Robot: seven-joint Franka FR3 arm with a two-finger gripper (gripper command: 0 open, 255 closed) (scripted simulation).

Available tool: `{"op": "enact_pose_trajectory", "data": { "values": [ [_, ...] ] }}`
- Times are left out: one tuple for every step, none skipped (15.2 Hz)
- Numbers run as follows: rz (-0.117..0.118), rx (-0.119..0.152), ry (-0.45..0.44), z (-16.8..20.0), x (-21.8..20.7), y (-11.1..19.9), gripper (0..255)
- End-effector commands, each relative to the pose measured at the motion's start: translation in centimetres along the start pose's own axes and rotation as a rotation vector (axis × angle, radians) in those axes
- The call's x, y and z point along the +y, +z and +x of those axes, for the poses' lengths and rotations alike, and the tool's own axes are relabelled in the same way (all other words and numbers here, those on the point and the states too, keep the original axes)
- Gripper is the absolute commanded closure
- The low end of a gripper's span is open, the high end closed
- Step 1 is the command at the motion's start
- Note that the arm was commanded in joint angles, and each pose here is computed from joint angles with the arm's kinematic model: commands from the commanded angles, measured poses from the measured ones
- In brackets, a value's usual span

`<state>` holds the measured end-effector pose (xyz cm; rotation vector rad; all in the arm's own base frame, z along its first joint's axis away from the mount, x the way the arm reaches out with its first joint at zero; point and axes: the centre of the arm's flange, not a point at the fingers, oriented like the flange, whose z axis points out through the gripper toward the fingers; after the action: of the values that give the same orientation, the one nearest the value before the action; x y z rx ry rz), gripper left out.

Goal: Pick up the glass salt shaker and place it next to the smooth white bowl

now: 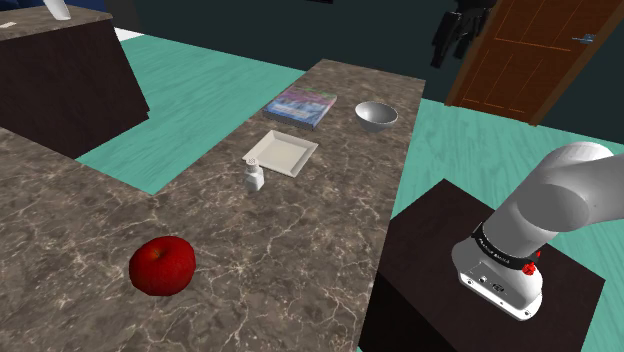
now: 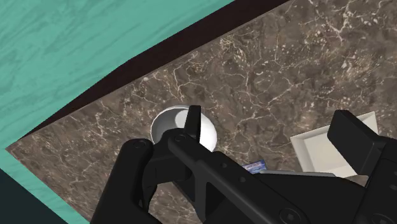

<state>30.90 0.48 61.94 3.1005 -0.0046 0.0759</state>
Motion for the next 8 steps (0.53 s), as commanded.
{"op": "enact_pose_trajectory", "data": {
  "values": [
    [0.000, 0.000, 0.000, 0.0, 0.0, 0.0, 0],
    [0.001, -0.002, 0.001, 0.6, -1.1, 0.5, 0],
    [0.001, -0.003, 0.002, 1.1, -2.1, 1.1, 0],
    [0.002, -0.005, 0.002, 1.7, -3.2, 1.6, 0],
    [0.003, -0.007, 0.003, 2.3, -4.3, 2.1, 0],
    [0.004, -0.008, 0.004, 2.8, -5.4, 2.6, 0],
    [0.004, -0.010, 0.005, 3.4, -6.4, 3.2, 0],
    [0.005, -0.011, 0.006, 3.9, -7.5, 3.7, 0]
  ]
}}
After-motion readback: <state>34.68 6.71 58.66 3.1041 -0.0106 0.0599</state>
